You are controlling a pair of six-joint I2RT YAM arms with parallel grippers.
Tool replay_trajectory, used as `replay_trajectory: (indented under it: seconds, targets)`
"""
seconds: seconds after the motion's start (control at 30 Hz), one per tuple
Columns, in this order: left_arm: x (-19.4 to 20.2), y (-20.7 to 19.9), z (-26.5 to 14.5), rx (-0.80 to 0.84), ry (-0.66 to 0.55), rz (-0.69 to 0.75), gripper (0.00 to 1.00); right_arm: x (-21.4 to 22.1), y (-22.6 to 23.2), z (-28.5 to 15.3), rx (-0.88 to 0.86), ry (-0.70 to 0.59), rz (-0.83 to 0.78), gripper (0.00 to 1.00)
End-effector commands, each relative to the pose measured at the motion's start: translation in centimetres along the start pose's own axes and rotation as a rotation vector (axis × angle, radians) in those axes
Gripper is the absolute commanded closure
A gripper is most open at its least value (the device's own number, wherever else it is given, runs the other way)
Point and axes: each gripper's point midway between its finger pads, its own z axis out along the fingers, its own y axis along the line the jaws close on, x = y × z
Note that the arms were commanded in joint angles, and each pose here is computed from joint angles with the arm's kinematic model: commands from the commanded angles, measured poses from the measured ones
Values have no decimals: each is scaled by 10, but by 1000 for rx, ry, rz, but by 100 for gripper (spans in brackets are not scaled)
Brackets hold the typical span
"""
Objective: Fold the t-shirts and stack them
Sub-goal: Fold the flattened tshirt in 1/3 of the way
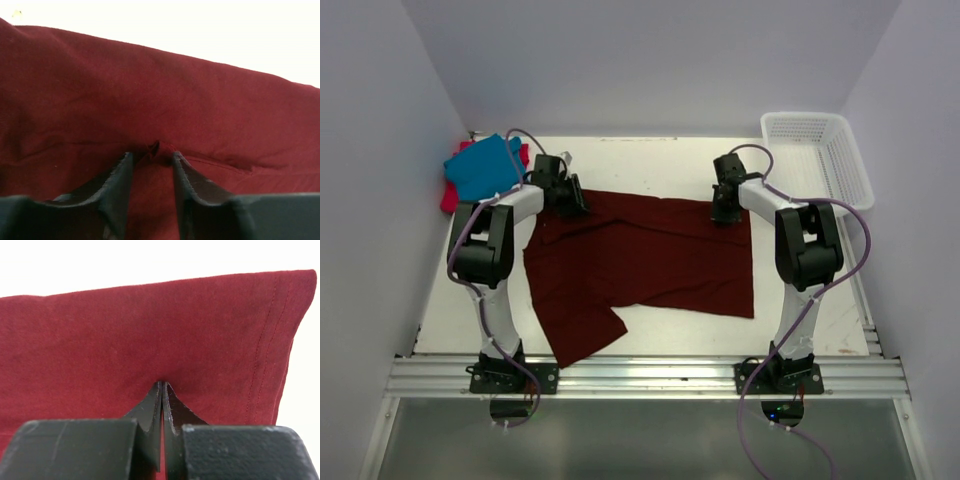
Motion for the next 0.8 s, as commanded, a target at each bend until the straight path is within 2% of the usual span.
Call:
replay_trajectory:
  seconds: [0.0, 0.3, 0.6, 0.77]
  targets:
    - [-4, -8, 3, 23, -1, 39, 63, -14, 0, -18, -4, -66, -6, 100]
    - [-1, -13, 6, 44, 6, 43, 99, -13, -1, -19, 2, -67, -7, 100]
    - [-3, -30, -21, 47, -32, 71, 100, -13, -1, -20, -2, -69, -10, 100]
    - [10, -36, -37, 31, -25, 76, 100, -11, 0, -19, -6, -64, -9, 100]
